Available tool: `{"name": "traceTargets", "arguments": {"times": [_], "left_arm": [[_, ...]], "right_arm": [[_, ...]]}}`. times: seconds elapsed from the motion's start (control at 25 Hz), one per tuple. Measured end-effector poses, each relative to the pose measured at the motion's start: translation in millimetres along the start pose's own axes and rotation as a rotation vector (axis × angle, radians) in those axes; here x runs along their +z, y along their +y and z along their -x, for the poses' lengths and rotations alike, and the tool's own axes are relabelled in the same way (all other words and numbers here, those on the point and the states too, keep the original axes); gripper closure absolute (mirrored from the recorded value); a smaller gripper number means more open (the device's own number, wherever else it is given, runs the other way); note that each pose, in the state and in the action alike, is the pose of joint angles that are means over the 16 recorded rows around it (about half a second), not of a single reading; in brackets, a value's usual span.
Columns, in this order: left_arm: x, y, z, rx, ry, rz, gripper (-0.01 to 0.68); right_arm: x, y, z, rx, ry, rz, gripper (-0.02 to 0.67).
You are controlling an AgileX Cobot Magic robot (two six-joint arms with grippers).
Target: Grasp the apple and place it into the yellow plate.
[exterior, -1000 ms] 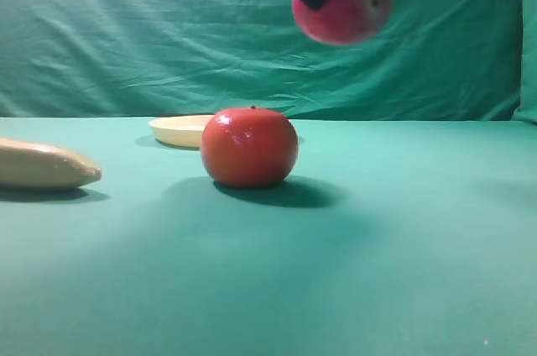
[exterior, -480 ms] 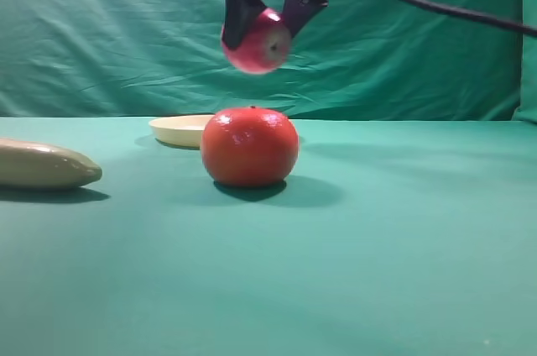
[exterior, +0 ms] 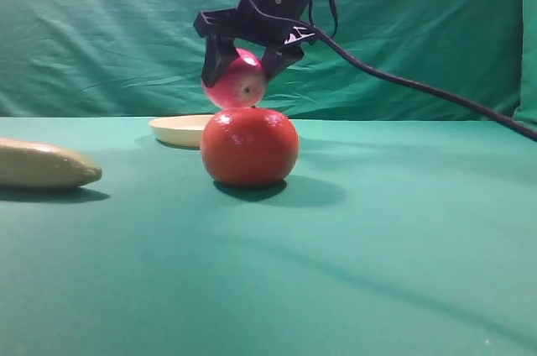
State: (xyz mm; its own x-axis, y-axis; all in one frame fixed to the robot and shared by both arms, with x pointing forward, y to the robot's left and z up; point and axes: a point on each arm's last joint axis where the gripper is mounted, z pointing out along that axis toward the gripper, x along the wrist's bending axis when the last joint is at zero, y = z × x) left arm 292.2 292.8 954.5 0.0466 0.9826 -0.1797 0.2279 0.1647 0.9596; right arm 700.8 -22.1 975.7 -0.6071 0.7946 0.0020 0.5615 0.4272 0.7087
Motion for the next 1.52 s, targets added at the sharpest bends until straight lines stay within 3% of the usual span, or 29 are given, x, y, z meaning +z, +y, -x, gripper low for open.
{"name": "traceTargets", "arguments": {"times": [0.28, 0.48, 0.6, 1.12, 1.28, 1.52], "left_arm": [[0, 0, 0.0, 0.000, 0.000, 0.000, 0.516], [0, 0, 0.0, 0.000, 0.000, 0.000, 0.516], [0, 0, 0.0, 0.000, 0.000, 0.000, 0.516], [0, 0, 0.0, 0.000, 0.000, 0.000, 0.516], [0, 0, 0.0, 0.000, 0.000, 0.000, 0.516], [0, 0, 0.0, 0.000, 0.000, 0.000, 0.516]], "right_arm": [[-4, 0, 0, -0.006, 0.002, -0.019, -0.001], [-23, 9, -1, -0.021, -0.001, -0.033, 0.030], [-43, 17, -1, -0.032, -0.009, -0.044, 0.105], [-184, 52, 4, 0.039, -0.180, -0.052, 0.587], [-227, 53, 4, 0.081, -0.224, -0.024, 0.645], [-278, 36, -3, 0.101, -0.222, 0.027, 0.649]]}}
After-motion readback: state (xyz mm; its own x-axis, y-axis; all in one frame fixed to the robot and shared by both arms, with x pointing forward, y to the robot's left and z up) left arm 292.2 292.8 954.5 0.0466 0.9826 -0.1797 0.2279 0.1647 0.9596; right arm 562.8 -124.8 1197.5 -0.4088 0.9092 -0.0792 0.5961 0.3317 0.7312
